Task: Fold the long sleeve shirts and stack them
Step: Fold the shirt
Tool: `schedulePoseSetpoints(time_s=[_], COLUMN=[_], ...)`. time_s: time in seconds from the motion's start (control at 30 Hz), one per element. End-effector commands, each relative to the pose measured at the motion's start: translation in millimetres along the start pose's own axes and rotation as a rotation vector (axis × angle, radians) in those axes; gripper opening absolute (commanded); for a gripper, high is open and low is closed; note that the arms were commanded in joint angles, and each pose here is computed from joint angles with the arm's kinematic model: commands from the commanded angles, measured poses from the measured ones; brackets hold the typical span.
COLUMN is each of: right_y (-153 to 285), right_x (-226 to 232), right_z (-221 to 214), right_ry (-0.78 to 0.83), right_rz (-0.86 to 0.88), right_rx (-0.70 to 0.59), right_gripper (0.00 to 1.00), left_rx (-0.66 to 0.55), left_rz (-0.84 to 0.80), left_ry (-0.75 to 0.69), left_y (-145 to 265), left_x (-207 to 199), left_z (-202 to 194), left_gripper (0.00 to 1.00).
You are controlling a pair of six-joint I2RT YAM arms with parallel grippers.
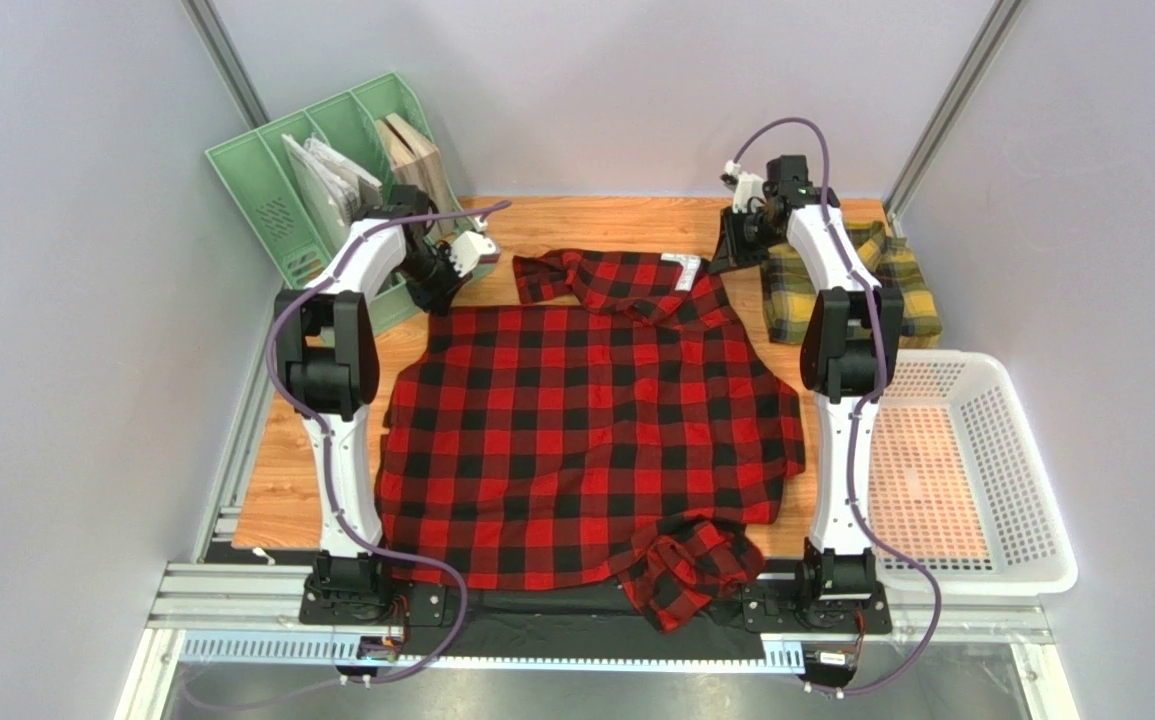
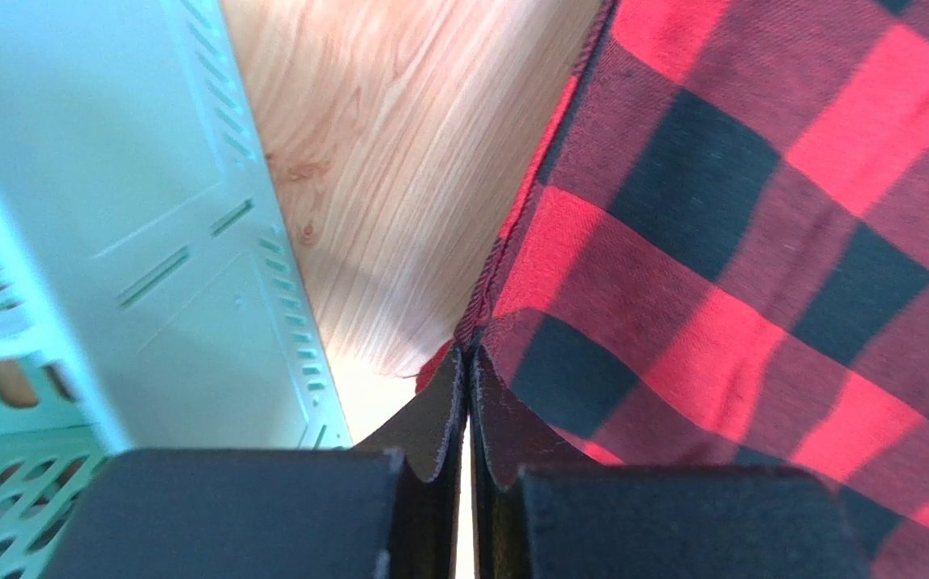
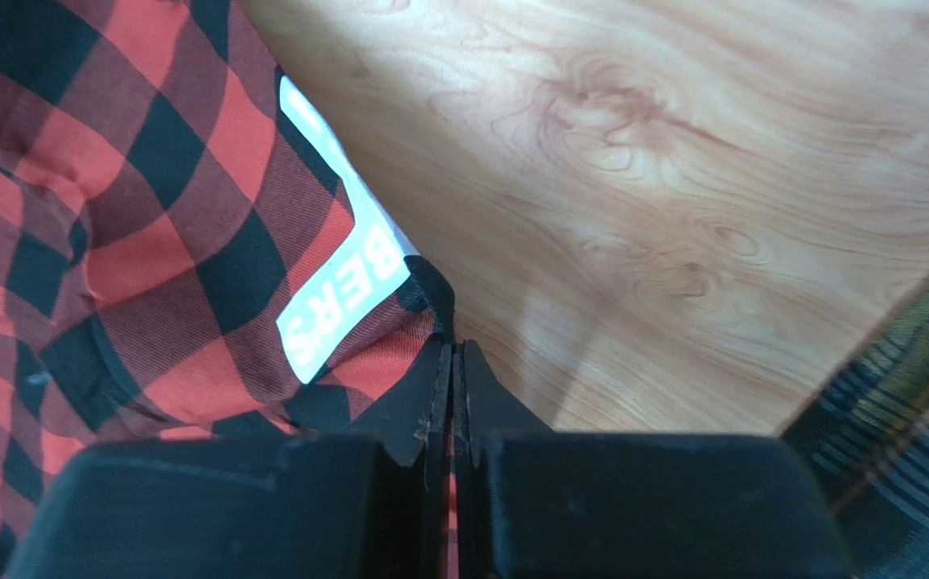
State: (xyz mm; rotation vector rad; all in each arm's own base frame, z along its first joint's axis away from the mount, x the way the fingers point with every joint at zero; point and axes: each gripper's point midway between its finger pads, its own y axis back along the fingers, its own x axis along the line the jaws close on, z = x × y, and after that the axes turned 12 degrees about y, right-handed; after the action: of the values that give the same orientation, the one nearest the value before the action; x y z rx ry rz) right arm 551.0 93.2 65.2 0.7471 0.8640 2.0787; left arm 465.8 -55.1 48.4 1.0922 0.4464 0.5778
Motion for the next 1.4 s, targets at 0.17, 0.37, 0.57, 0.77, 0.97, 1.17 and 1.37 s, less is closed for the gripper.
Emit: schedulePoseSetpoints(time_s=[0.17,0.37,0.57,0.77,0.97,1.17,1.37], right_y=[84.4,109.3,117.5,134.1,153.0,163.1,153.7], right_x=[21.8,46.2,72.9,80.3,98.0,123.1,142.4], right_z=[77.6,54.8,6.8,-52.7,-73.8,-103.5,-154.8], right_ry=[0.100,0.113,0.059,-0.024,-0.055,-0.076,-0.116], right_rz=[-0.039,0.005,0.078,0.117,0.154,0.214,0.291], right_rx=[-0.220,-0.184,-0.060,0.072,0.089,0.131,0.234], right_gripper=[0.00,0.00,0.00,0.00,0.00,0.00,0.13], left_rx=[-0.201,-0.219,-0.150,-0.131,-0.126,-0.111,-0.048], left_rz=[0.097,0.107,0.067,0.060,0.063,0.051,-0.020], left_ry=[-0.055,-0.147,-0.221,-0.262,-0.285,-0.313,-0.302], left_y=[71.9,98.7,100.9,106.6,111.9,111.3,88.0], left_x=[1.3,-19.9,-46.3,-65.3,-74.0,-85.0,-102.1], left_z=[43.8,34.3,2.1,-20.0,-32.5,-44.8,-74.9], left_gripper=[0.00,0.00,0.00,0.00,0.00,0.00,0.16])
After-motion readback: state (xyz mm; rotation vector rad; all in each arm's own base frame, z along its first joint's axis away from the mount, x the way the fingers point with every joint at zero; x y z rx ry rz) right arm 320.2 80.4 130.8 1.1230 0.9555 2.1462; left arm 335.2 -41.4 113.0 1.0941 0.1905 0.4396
